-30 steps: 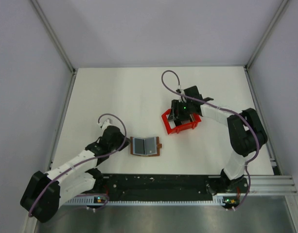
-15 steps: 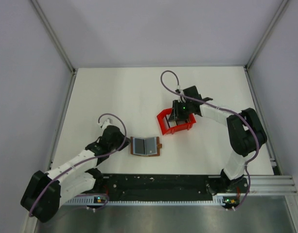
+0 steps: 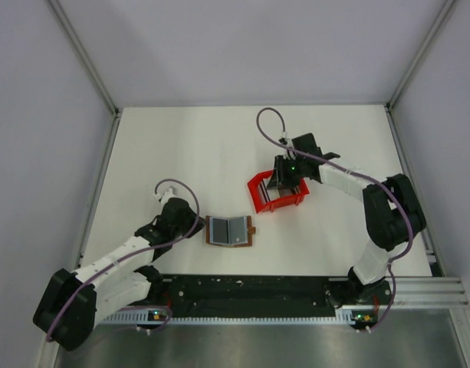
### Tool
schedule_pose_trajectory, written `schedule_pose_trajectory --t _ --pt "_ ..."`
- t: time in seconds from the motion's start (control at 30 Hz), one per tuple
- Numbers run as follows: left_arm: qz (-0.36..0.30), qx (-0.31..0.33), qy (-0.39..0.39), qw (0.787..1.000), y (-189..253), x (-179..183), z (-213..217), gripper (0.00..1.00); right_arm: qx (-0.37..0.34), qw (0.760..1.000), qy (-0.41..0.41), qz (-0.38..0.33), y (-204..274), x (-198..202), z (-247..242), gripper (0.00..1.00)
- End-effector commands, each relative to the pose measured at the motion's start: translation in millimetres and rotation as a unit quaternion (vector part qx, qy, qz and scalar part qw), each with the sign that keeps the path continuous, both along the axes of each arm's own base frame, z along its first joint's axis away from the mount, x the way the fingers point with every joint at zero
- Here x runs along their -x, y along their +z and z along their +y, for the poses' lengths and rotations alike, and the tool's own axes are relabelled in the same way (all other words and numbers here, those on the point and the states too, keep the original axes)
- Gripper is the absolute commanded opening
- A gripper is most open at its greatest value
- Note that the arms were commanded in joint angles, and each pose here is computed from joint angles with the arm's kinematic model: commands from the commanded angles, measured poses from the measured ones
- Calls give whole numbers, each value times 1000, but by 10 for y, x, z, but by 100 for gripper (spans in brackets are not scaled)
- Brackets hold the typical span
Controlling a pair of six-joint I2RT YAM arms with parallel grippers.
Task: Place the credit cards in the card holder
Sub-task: Pick up the credit card from the storage box.
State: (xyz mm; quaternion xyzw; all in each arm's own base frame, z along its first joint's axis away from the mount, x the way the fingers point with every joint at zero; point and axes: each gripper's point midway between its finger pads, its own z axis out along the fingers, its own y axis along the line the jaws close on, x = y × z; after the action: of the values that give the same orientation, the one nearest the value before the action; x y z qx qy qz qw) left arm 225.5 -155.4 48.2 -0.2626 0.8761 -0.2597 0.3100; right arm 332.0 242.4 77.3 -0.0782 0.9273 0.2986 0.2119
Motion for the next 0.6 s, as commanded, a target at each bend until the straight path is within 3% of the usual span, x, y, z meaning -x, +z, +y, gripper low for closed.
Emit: schedule_pose_trajectory --t 0.0,0.17,0.57 --pt "-16 7 -3 1000 47 -61 -22 0 -59 997 31 -36 412 -98 177 27" --pt "-16 8 -3 1000 36 -56 -26 0 -60 998 30 -10 275 -73 190 38" --pt "-13 9 -6 1000 20 -51 -26 0 -53 998 35 3 212 -31 230 39"
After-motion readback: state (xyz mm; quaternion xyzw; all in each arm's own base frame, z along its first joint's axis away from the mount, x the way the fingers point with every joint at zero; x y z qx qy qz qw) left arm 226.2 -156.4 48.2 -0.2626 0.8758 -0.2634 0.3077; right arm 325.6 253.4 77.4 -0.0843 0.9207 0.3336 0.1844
